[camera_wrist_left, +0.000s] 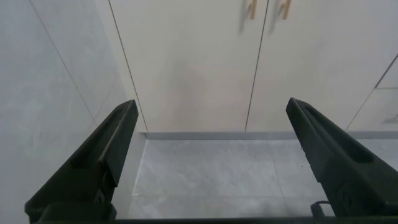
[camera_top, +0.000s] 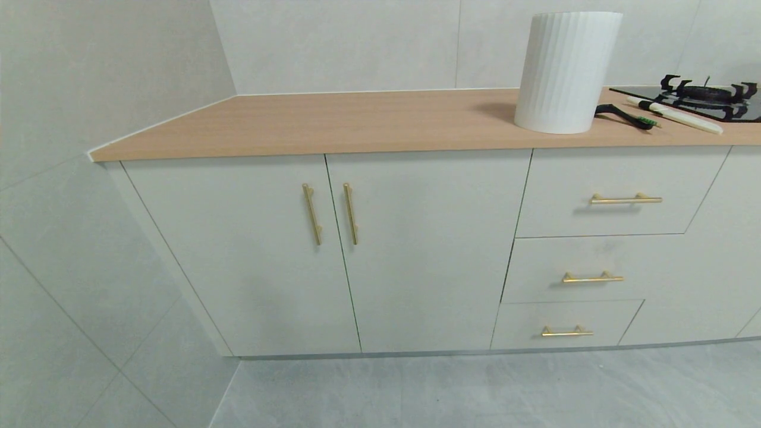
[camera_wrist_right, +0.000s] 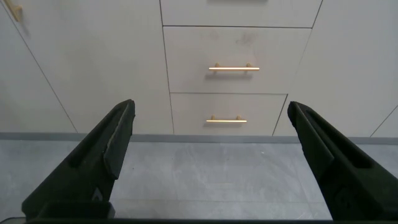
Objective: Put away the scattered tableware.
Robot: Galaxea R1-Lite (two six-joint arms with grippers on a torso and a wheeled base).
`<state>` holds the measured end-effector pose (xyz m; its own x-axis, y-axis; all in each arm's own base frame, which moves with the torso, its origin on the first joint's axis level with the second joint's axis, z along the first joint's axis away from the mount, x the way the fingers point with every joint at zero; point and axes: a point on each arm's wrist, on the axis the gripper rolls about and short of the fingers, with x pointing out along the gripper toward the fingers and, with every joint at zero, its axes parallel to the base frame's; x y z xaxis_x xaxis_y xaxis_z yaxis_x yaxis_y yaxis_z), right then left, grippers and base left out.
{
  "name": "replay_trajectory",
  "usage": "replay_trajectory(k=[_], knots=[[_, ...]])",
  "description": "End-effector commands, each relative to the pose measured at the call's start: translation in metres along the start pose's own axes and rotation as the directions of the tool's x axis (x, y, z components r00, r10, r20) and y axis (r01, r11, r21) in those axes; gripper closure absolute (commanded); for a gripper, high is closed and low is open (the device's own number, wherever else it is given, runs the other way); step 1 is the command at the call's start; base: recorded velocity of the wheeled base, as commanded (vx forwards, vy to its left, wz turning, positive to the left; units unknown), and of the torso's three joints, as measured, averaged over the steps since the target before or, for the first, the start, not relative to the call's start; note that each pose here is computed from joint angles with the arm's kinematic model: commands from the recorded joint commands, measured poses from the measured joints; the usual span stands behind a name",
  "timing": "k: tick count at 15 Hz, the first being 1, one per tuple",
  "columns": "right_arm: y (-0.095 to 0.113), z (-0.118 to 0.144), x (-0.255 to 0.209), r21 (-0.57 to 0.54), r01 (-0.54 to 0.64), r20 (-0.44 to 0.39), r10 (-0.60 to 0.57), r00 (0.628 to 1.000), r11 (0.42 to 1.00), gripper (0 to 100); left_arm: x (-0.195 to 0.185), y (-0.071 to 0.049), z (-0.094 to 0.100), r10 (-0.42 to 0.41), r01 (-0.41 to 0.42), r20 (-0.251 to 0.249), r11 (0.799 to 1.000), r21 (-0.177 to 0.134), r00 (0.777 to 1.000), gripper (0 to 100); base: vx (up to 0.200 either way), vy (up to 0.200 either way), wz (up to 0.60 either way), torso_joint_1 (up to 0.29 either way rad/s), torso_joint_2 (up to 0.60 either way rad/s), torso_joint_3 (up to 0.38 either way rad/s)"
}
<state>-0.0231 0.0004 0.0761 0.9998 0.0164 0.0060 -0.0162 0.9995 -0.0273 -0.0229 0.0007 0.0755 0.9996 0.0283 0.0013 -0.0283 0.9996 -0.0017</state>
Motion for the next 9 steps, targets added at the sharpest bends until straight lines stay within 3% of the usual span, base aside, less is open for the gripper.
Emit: replay_trajectory(k=[1,9], knots=[[0.0,-0.0002,0.0002,0.0,-0.001,-0.004,0.001,1.0,1.0,0,0.0001,0.0,0.0,0.001,-0.001,-0.001,1.0,0.002,1.0,0,0.0,0.0,0.0,0.0,0.0,0.0],[0.0,-0.0002,0.0002,0.001,-0.001,-0.004,0.001,1.0,1.0,0,0.0001,0.0,0.0,0.001,-0.001,-0.001,1.0,-0.001,1.0,0,0.0,0.0,0.0,0.0,0.0,0.0]])
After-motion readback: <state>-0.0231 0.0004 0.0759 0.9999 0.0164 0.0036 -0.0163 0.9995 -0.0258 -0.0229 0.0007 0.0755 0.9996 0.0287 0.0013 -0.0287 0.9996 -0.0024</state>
